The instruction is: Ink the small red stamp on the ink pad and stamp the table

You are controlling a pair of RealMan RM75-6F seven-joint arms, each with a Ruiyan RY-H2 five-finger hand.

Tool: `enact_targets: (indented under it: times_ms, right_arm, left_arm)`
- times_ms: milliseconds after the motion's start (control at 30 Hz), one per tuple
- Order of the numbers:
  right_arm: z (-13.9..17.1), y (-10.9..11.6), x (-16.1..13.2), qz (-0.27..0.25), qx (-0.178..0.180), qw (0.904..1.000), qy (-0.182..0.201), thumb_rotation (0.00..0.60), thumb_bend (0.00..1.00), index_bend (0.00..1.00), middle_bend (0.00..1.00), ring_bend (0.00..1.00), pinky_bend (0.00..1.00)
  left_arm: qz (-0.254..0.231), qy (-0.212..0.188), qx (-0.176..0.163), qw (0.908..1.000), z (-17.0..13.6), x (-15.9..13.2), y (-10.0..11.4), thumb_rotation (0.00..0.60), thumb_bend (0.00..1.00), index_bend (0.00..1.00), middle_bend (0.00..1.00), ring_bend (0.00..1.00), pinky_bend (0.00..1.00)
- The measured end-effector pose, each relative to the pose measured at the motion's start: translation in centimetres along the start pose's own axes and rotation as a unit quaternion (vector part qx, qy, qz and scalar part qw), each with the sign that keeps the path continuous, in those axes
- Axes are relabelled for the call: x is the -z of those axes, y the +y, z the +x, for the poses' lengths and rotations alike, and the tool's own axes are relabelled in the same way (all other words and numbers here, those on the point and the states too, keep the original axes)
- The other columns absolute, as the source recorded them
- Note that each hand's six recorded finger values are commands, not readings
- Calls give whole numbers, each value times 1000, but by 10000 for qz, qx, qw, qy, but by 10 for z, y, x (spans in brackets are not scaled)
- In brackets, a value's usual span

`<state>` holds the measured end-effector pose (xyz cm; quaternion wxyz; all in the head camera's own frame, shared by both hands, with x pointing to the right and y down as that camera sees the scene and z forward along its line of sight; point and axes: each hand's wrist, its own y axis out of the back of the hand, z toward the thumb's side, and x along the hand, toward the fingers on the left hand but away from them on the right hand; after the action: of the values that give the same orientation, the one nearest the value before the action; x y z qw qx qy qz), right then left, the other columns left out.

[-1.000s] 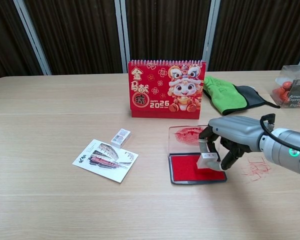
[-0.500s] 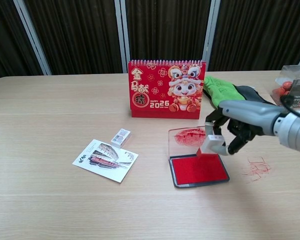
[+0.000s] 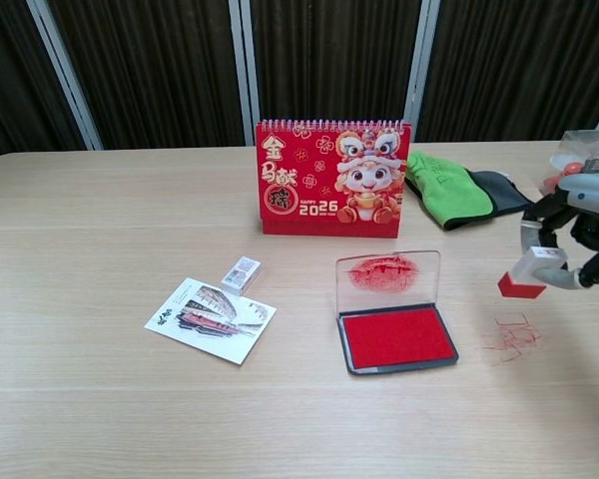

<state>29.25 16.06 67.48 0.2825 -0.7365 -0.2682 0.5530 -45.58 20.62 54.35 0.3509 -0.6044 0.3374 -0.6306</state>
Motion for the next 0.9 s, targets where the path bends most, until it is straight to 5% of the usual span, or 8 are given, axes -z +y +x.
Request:
enact_targets:
  times_ms: [767, 900]
  right_arm:
    - [-16, -45, 29, 190, -306, 9992, -164, 600, 610, 589, 615, 891, 1000]
    - [-17, -48, 30, 198, -320, 9992, -157, 600, 535, 577, 611, 891, 1000]
  left_arm:
    - [93, 105, 72, 9999, 4, 2, -5, 600, 0, 0, 0, 0, 0]
    - [92, 86, 69, 9999, 4, 1, -5, 600, 0, 0, 0, 0, 0]
